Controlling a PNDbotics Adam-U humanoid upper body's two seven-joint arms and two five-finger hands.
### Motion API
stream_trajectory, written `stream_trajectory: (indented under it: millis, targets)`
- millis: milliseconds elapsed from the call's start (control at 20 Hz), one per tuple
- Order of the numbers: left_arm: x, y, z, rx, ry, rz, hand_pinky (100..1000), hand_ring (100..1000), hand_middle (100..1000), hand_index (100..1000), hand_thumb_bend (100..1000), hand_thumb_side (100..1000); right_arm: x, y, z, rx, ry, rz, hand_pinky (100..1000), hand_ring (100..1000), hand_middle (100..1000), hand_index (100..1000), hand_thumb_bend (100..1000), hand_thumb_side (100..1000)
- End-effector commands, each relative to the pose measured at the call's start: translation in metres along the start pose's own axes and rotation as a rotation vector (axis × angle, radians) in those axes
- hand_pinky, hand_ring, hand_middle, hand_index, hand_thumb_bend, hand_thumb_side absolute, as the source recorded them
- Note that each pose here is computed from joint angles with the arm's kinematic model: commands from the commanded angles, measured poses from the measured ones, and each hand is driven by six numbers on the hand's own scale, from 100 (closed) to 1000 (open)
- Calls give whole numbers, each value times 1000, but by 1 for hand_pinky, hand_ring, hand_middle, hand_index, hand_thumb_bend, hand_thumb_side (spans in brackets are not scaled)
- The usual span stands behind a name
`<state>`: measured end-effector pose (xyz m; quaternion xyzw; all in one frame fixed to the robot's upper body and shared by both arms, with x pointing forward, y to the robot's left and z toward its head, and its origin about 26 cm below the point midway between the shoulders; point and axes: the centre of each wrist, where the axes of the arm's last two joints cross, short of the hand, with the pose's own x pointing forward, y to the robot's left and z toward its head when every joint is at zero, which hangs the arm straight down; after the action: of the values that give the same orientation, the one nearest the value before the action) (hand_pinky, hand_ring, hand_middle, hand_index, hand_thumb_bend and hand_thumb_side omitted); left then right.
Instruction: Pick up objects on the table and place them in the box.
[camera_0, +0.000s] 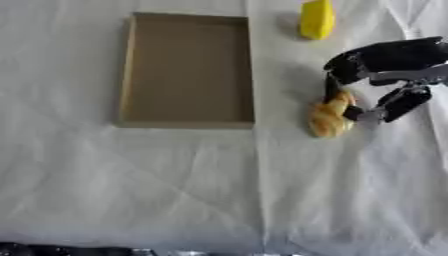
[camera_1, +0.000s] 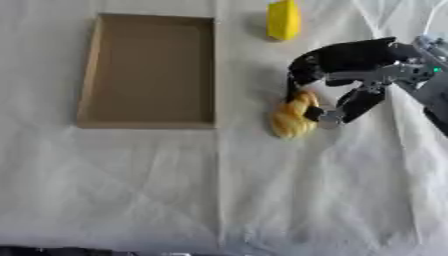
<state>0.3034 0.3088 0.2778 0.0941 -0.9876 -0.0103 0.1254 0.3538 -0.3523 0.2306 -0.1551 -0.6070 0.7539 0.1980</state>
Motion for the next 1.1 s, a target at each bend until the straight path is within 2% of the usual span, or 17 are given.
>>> stream_trajectory:
  millis: [50, 400, 750, 900, 1100]
  targets:
    - [6, 3, -7, -10, -31, -11, 878, 976, 808, 862, 100, 652, 5, -18, 9, 16, -82, 23, 910, 663, 471, 658, 100, 100]
    - [6, 3, -8, -9, -31, -11, 878, 974, 809, 863, 100, 651, 21, -41, 12, -118, -98, -26, 903, 640, 452, 632, 100, 100]
    - [7, 4, -10, -10, -45, -11, 877, 969, 808, 862, 100, 637, 47, -84, 12, -274, -193, 30, 886, 618, 448, 622, 100, 100]
    - [8, 0, -14, -16, -73, 8, 875, 961, 806, 862, 100, 615, 54, -108, 2, -327, -224, 63, 883, 606, 451, 620, 100, 100]
    - [11, -11, -25, -40, -162, 68, 871, 942, 800, 861, 100, 556, 48, -131, -27, -352, -247, 94, 871, 600, 451, 614, 100, 100]
